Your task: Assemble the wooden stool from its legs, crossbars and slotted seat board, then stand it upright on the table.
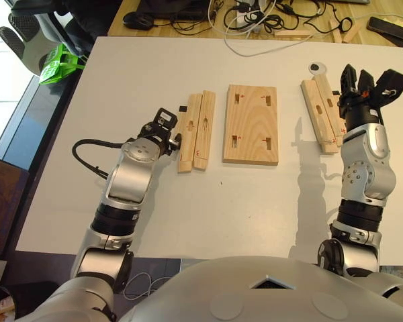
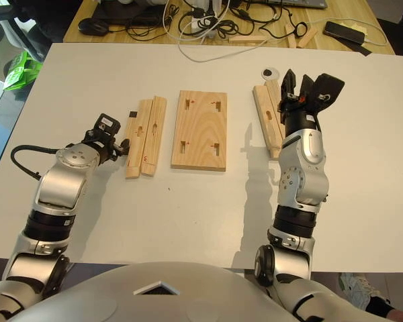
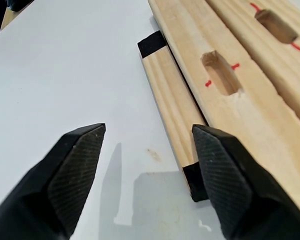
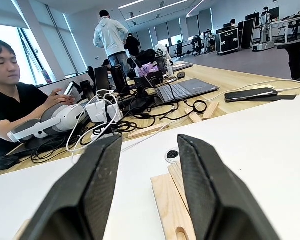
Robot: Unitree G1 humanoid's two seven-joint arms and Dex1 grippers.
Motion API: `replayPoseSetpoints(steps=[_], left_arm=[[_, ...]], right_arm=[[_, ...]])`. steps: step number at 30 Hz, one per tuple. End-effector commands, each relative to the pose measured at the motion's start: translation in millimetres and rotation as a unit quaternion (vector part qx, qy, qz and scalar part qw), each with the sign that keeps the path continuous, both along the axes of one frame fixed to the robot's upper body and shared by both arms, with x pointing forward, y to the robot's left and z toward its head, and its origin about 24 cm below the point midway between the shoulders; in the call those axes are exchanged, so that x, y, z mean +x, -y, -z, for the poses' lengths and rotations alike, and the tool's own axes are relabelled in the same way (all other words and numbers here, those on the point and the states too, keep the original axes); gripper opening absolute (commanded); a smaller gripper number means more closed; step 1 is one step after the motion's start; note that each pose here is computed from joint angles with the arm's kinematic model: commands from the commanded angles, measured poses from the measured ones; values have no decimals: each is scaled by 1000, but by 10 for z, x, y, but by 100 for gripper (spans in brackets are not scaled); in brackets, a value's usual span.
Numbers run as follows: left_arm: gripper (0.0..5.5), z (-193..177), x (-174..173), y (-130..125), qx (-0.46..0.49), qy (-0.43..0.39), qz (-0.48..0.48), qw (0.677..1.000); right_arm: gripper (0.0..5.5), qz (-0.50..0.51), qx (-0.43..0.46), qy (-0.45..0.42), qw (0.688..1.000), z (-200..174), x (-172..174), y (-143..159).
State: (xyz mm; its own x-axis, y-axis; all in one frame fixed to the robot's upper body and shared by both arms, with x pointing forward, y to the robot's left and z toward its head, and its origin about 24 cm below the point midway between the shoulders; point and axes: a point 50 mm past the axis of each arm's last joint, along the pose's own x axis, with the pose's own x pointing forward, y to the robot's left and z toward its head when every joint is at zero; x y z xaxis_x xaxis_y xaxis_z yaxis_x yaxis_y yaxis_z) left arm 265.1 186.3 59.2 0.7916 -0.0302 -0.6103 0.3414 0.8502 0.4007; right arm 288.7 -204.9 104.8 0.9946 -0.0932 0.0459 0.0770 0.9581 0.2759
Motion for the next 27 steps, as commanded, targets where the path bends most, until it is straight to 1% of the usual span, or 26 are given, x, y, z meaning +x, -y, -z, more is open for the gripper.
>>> replayPoseSetpoints(steps=[1, 2, 4, 5, 6, 8, 9, 10, 12, 16, 21, 26, 27], left_arm=[[378, 5, -16, -44, 12, -5, -3, 1000], [395, 14, -25, -33, 13, -9, 1, 1000], [414, 39, -46, -10, 13, -19, 11, 1000], [434, 51, -55, -2, 14, -23, 16, 1000], [440, 58, -60, 4, 14, -25, 18, 999], [484, 51, -63, 22, 9, -24, 23, 999], [494, 42, -61, 39, 4, -21, 26, 999], [516, 35, -62, 57, 0, -19, 29, 999], [536, 35, -71, 82, -3, -17, 32, 999], [536, 69, -107, 115, -16, -35, 31, 999], [536, 161, -97, 141, -113, -96, -48, 988], [536, 250, -29, 104, -146, -127, -97, 976], [521, 261, -20, 102, -149, -131, -101, 975]], right_arm=[[203, 7, 8, 1, 1000, -2, 9, -3], [203, 9, 10, 1, 1000, -2, 9, 0], [203, 12, 12, 3, 1000, -4, 8, 8], [203, 13, 14, 3, 1000, -6, 7, 12], [203, 14, 14, 4, 1000, -6, 7, 14], [203, 14, 16, 3, 1000, 0, 10, 11], [203, 15, 18, 1, 1000, 3, 14, 11], [203, 15, 19, 0, 1000, 8, 17, 12], [203, 15, 20, -2, 1000, 13, 21, 13], [203, 17, 19, -4, 1000, 13, 27, 20], [203, 19, 18, -2, 1000, 8, 42, 7], [203, 19, 22, 3, 1000, -6, 58, -22], [203, 18, 23, 4, 1000, -6, 61, -30]])
